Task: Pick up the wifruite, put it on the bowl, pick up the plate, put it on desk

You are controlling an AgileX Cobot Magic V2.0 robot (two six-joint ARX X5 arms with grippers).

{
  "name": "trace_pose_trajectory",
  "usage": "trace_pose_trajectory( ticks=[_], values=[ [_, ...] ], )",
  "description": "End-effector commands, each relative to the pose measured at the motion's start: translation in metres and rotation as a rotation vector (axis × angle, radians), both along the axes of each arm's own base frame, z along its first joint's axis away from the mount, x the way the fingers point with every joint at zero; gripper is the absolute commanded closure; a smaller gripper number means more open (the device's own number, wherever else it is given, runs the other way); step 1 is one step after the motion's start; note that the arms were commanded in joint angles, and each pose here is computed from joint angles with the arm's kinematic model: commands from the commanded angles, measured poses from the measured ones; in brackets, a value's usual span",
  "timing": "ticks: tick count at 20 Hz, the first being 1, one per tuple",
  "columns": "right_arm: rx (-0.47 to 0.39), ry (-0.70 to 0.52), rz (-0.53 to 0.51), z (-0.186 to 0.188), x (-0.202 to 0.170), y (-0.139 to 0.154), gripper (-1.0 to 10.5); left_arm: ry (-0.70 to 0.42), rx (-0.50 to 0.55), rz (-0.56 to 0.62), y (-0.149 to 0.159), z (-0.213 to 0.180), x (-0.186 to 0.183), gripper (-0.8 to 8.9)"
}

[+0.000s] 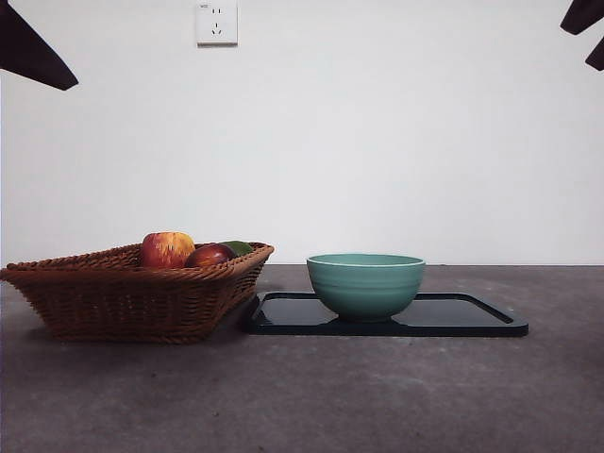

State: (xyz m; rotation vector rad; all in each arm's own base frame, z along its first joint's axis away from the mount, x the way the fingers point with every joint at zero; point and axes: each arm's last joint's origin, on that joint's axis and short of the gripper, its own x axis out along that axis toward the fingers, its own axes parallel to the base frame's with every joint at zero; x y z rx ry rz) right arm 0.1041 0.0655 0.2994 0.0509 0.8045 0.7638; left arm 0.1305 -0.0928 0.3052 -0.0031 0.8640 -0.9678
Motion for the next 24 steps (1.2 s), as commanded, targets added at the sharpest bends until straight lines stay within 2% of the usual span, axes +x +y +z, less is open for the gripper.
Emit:
trace_pose_trajectory(
  ticks=[1,7,10,18,24],
  values=[
    [0.005,-0.012,0.012,0.003,0.001,0.002,7.7,-0.01,-0.009,-0.015,-0.002,0.002,0.001,4.39],
    [0.004,-0.013,0.012,0.003,0.001,0.002,7.7,-0.099,-0.089,0.004,-0.009,0.015,0.011,4.41],
    [0.004,-0.013,0.013,0.003,0.001,0.002,7.7,-0.142,-0.075,0.037,-0.02,0.029,0.029,4.39],
    [0.004,-0.013,0.012,0.003,0.001,0.001,7.7,-0.175,-0.016,-0.018,-0.079,0.053,0.118,4.4],
    [0.003,0.002,0.018,0.002,0.0,0.001,7.7,-0.158,0.041,-0.064,-0.128,0.026,0.186,4.4]
  ],
)
